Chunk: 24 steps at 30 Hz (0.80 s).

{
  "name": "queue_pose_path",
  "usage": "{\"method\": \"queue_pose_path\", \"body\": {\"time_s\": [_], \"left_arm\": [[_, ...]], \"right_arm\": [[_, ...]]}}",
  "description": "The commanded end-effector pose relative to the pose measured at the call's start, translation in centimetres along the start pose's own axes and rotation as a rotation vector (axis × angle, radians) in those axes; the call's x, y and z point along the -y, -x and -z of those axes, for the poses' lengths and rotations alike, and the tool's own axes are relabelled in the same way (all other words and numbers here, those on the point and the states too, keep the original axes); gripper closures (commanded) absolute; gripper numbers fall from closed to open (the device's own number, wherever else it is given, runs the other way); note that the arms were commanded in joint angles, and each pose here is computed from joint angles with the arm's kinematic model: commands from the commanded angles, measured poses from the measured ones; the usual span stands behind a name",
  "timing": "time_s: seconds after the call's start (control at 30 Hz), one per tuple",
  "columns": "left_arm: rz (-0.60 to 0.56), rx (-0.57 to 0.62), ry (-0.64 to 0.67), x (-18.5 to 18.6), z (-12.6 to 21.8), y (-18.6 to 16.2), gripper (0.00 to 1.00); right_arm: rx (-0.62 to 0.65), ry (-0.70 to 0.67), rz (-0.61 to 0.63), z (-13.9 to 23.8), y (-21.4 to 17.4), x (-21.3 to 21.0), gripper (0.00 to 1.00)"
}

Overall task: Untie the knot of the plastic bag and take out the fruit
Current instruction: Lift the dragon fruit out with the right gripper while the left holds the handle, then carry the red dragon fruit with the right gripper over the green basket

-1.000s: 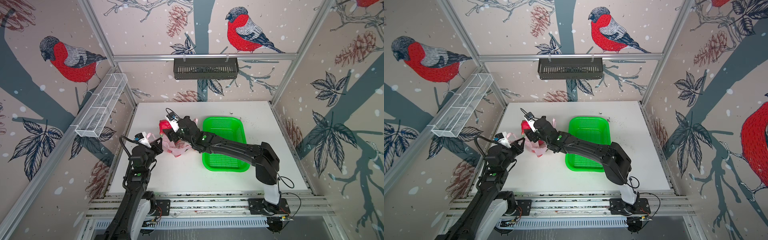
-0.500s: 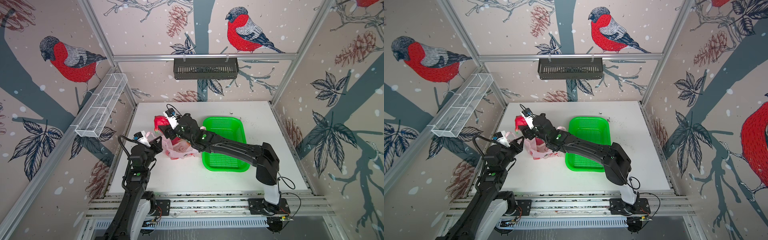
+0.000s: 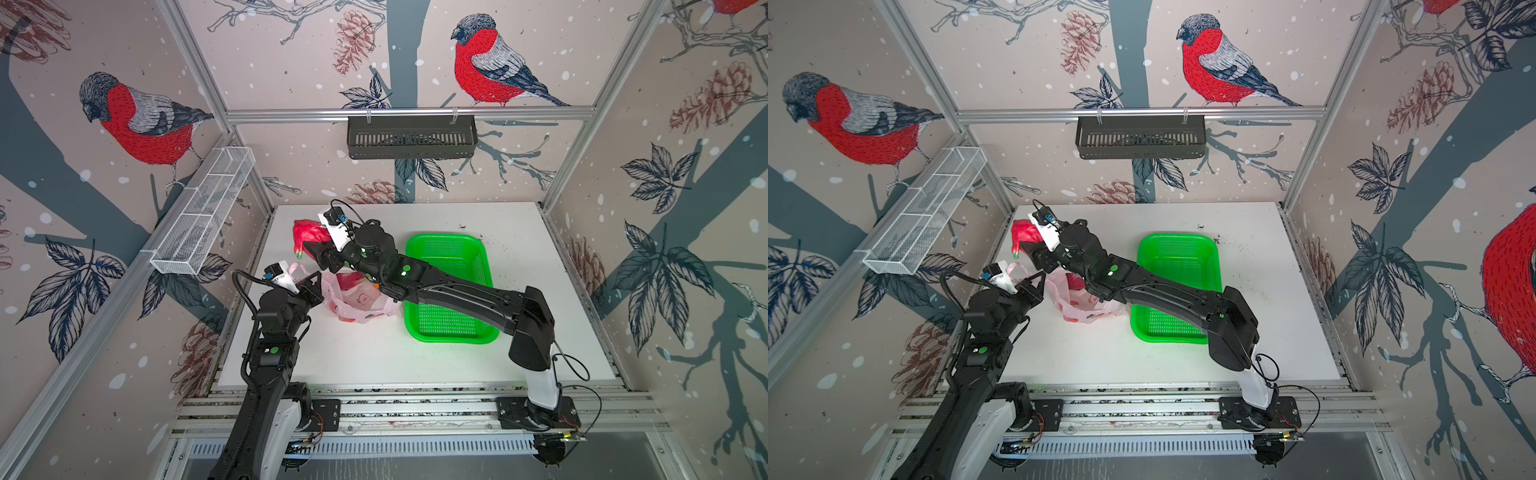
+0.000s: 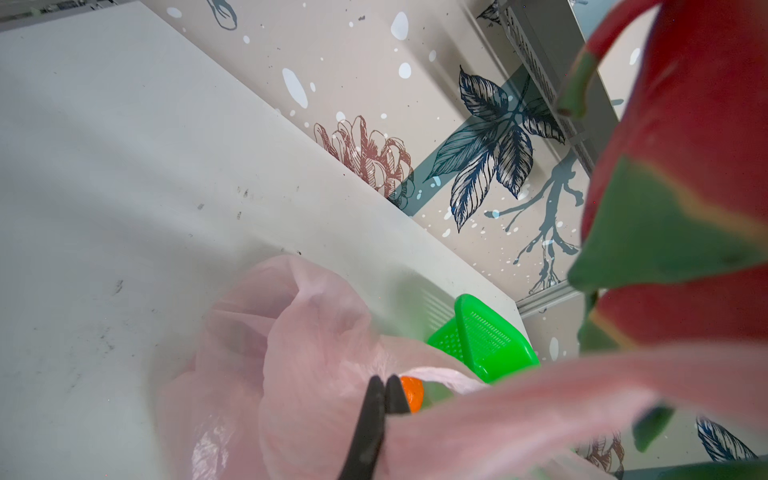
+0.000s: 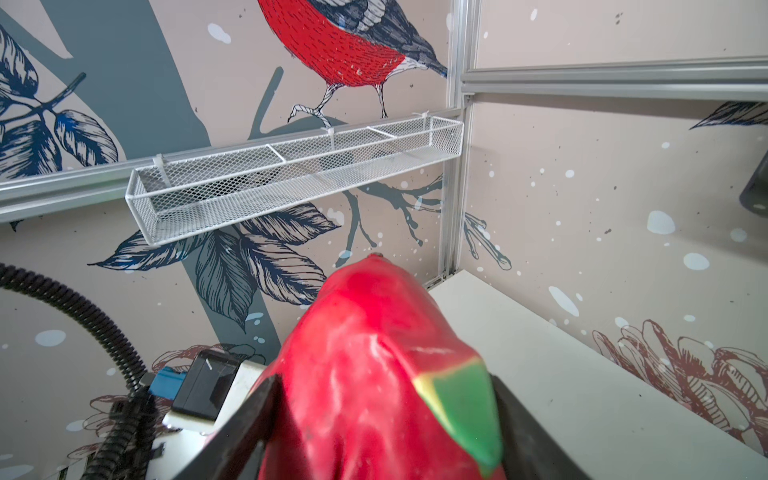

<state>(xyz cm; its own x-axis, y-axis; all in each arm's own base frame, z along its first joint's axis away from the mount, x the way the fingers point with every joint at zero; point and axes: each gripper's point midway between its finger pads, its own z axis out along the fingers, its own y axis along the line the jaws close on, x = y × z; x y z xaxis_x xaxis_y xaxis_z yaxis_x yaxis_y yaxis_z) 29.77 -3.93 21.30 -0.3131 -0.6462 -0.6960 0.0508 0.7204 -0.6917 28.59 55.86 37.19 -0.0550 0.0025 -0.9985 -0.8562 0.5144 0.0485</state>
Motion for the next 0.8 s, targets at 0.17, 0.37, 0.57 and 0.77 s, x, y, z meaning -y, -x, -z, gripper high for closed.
{"method": "queue_pose_path", "body": {"time_s": [0.17,0.37,0.57,0.77], "left_arm": [[-0.018,0.039,0.026,0.1,0.5,1.1,1.0],[-0.019,0.057,0.041,0.0,0.9,1.3,1.0],[-0.021,0.064,0.053,-0.3,1.1,1.4,1.0],[-0.025,0.068,0.061,-0.3,1.3,1.4,1.0]], "right_arm": [[0.171,-0.071,0.02,1.4,6.2,2.3,0.9],[0.181,-0.151,0.034,2.2,7.3,5.2,0.9],[0.168,-0.232,0.041,3.1,7.6,8.6,0.9],[0.139,-0.338,0.028,4.7,7.2,12.5,0.9]]}}
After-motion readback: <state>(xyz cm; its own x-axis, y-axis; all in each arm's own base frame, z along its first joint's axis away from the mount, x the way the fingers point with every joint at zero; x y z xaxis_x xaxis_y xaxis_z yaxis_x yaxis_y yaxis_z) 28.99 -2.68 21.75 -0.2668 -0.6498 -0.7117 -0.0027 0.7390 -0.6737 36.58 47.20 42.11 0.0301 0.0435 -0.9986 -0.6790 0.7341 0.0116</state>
